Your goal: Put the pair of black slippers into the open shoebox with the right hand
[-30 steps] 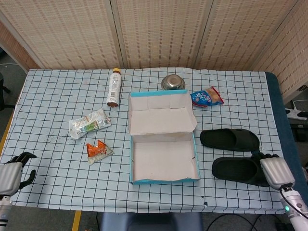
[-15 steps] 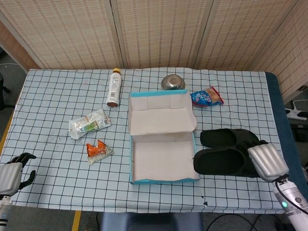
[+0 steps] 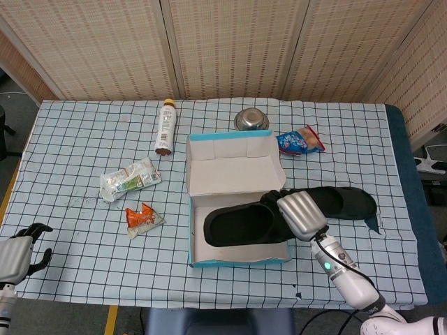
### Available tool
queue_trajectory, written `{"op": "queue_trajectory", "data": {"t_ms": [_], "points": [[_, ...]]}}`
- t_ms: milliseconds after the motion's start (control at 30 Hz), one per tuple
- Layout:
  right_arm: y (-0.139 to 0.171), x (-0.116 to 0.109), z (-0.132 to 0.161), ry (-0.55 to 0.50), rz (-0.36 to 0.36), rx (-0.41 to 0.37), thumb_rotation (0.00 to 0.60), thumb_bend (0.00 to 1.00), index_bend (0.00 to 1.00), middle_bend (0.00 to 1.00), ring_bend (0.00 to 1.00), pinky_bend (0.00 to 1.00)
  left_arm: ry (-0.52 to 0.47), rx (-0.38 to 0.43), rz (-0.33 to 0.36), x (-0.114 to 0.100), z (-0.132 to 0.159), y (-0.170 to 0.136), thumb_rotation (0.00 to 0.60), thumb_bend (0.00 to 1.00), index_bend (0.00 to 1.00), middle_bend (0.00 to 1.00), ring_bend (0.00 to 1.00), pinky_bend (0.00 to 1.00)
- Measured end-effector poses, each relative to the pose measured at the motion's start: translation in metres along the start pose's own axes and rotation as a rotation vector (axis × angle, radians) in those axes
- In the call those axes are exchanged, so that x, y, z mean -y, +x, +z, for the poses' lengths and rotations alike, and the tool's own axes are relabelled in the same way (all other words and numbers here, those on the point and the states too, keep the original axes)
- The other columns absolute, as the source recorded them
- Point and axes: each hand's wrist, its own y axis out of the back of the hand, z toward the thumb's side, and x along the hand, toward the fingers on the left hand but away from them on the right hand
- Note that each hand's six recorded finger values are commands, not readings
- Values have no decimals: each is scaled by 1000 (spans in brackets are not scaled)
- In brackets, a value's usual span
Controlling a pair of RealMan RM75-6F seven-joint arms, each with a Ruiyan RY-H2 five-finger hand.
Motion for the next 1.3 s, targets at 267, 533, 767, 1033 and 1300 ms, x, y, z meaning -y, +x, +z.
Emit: {"op": "queue_trajectory", "data": {"t_ms": [267,533,767,1033,1300], "points": [[-23,29,32,-20,45,-44,600,122,775,704,555,559,-4,-4,-1,-1,-1,-1,600,434,300,219,286,461],[-36,60,29,9,73,-5,600,127,778,707,559,562,-13,-11,-9,-1,-2,-1,600,435,301,222,286,462],[-36,71,19,42,95,39,600,139,778,708,560,563,-15,-17,-18,0,-3,-1,600,436,301,227,286,463],[-31,87,8,89,163,82,600,145,778,708,560,563,-11,-22,-29,1,-2,-1,600,436,301,229,286,463],[-37,111,-14,135,232,150,600,149,778,708,560,563,-10,-27,-31,1,-3,-1,600,436,301,230,286,465]]}}
